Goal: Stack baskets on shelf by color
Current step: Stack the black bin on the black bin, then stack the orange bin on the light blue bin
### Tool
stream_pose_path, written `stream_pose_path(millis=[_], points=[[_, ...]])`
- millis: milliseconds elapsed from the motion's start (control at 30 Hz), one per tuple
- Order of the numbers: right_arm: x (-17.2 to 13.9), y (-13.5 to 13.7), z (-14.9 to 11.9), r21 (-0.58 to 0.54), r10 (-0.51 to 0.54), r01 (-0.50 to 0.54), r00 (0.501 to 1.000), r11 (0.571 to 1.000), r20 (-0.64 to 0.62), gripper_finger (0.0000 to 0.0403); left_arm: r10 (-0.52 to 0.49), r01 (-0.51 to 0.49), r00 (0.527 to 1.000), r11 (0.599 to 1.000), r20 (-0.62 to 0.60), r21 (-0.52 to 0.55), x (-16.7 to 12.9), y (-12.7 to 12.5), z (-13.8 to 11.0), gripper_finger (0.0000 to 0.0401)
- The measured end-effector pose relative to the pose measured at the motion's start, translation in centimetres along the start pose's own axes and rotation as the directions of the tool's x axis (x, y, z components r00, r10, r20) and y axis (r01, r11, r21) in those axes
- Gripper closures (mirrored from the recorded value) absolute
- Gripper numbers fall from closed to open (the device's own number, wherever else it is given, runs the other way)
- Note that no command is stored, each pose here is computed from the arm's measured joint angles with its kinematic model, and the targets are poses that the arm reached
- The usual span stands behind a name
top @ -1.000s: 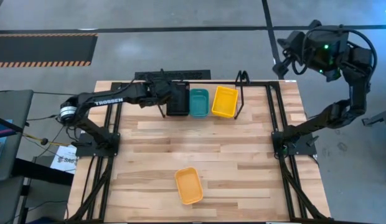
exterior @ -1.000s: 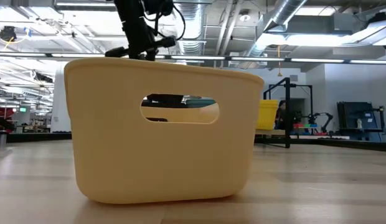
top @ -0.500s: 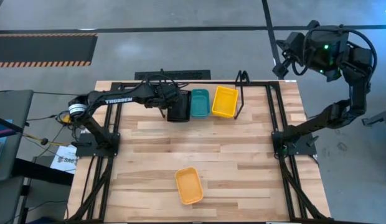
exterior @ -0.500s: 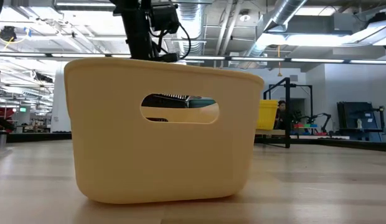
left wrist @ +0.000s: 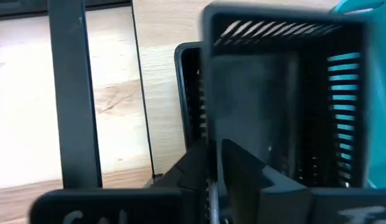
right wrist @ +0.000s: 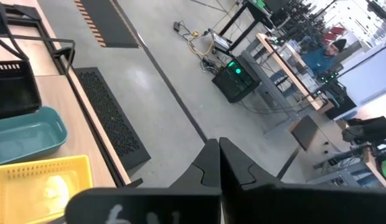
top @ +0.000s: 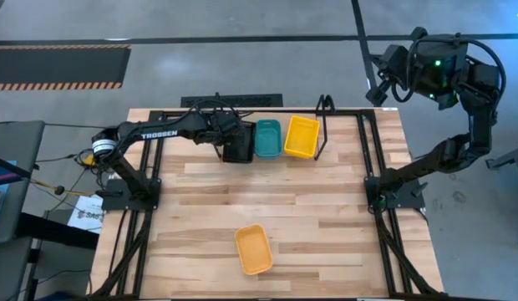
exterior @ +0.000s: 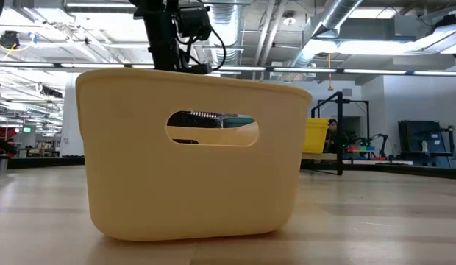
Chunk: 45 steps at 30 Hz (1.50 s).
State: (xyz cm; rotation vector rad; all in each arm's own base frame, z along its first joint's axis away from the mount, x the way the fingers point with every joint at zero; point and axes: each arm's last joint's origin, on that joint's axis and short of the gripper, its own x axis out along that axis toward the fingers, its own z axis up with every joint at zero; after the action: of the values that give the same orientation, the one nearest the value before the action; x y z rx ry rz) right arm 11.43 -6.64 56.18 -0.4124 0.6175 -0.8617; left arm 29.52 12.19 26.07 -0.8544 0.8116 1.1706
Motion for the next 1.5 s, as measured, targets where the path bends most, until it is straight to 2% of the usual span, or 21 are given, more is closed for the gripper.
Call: stream_pose_path(millis=[333,400,533,667,800,867,967,1100,1300,1367,1433,1500], points=[[0.0,0.0,0.0,-0.009,0.0,0.0,1.0,1.0,0.001,0.0397,-0.038,0.039,0.998,0.999,0.05,-0.01,0.2,0.0,1.2,0.0266],[0.0,0.0,0.0,-0.009,0.0,0.0,1.0,1.0,0.0,0.0397,-0.077,0.077,0.995,0.997,0.057,0.001,-0.1,0.1,1.7,0.0254],[0.0,0.0,0.0,-0.009,0.0,0.0,1.0,1.0,0.001,0.0397,-0.143,0.146,0.987,0.988,0.068,-0.039,-1.7,1.2,2.9,0.024],[0.0,0.0,0.0,-0.008,0.0,0.0,1.0,1.0,0.0,0.0397,-0.228,0.236,0.967,0.97,0.111,-0.058,-4.6,2.5,3.6,0.0237],[0.3,0.2,0.1,0.019,0.019,-0.019,1.0,1.0,0.001,0.0397,-0.388,0.391,0.883,0.92,0.264,0.042,-9.2,2.8,3.6,0.0237],[0.7,0.6,0.3,0.03,0.082,-0.082,0.997,0.996,0.014,0.0397,-0.475,0.464,0.812,0.878,0.339,0.121,-11.9,3.0,3.2,0.0237],[1.5,1.5,0.7,0.044,0.238,-0.239,0.971,0.97,0.041,0.0396,-0.601,0.544,0.685,0.798,0.412,0.26,-16.0,3.4,1.9,0.0237],[3.4,3.1,1.7,0.063,0.428,-0.432,0.901,0.9,0.066,0.0386,-0.739,0.588,0.544,0.674,0.397,0.447,-20.3,4.5,-0.6,0.0237],[8.3,7.4,4.4,0.167,0.625,-0.63,0.776,0.759,0.087,0.0378,-0.87,0.588,0.42,0.478,0.258,0.653,-24.0,6.2,-4.1,0.0237],[9.9,9.3,5.7,0.22,0.695,-0.705,0.706,0.674,0.136,0.038,-0.894,0.582,0.399,0.419,0.205,0.697,-24.7,6.9,-5.0,0.0237],[11.3,11.6,7.0,0.245,0.787,-0.806,0.586,0.539,0.194,0.0386,-0.907,0.582,0.391,0.375,0.157,0.722,-25.3,7.9,-5.7,0.0237],[12.4,14.3,8.1,0.242,0.863,-0.885,0.45,0.397,0.23,0.0395,-0.91,0.582,0.396,0.351,0.122,0.734,-25.6,9.2,-6.1,0.0237]])
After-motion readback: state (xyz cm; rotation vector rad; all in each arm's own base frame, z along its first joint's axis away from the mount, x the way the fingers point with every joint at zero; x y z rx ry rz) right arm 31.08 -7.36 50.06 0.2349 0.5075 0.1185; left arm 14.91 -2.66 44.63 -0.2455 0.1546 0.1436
